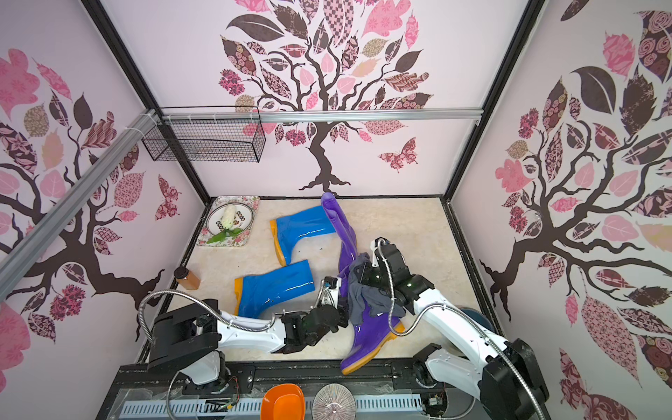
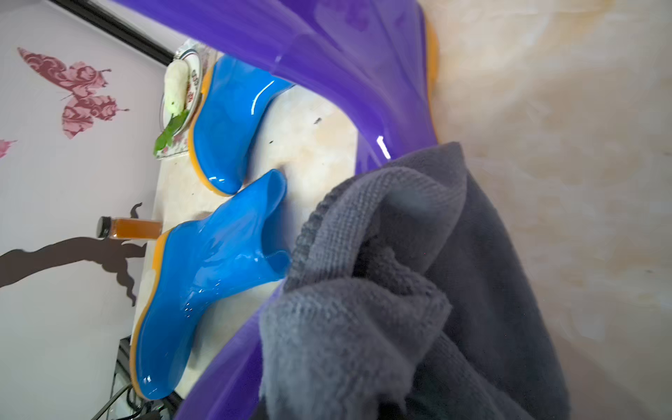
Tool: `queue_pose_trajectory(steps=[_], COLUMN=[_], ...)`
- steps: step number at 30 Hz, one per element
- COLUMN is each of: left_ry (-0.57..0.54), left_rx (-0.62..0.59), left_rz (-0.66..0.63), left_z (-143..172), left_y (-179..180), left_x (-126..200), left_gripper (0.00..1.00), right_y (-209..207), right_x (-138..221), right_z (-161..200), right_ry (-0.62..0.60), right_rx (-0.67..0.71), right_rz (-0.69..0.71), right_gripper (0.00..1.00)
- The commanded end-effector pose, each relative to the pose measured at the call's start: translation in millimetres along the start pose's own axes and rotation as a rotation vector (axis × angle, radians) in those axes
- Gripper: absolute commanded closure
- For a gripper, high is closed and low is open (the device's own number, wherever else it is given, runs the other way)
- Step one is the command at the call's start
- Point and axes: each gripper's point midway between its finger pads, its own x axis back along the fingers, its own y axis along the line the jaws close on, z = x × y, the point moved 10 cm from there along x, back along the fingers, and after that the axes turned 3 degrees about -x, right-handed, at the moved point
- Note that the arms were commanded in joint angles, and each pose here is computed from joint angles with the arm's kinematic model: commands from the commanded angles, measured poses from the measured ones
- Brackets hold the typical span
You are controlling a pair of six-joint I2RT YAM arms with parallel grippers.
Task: Wipe the rubber boots with a cloth
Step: Wipe the dirt off the rubber boot.
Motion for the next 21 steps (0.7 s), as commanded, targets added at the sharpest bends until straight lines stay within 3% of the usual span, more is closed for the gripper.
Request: queue_pose_trajectory(steps=[1, 5, 8, 11, 17, 21], left_ry=[-0.075, -0.089, -0.090, -0.079, -0.046, -0.044], left_rx=[0.021, 0.022, 0.015, -0.017, -0.046, -0.051], left_rz=[0.018, 0.012, 0.009, 0.027, 0.041, 0.040], left_z=[-19, -23, -27, -26, -20, -19], left_y=[-2, 3, 8, 8, 8, 7], left_x=[5, 6, 6, 5, 3, 5], left_gripper=[1.00, 1.00, 1.00, 1.00, 1.00, 1.00], right_y=[-28, -56, -59, -36, 21, 34], right_x=[5, 38, 63, 82, 38, 23], right_z=[17, 37, 44, 23, -36, -63], right_ry=[0.029, 0.000, -0.063, -0.122, -0.036, -0.125], right_rx=[-0.033, -0.104, -0.151, -0.109, 0.041, 0.032], right_rz=[0.160, 0.361, 0.337, 0.293, 0.122, 0.133], right_gripper=[1.00, 1.00, 1.00, 1.00, 1.00, 1.00])
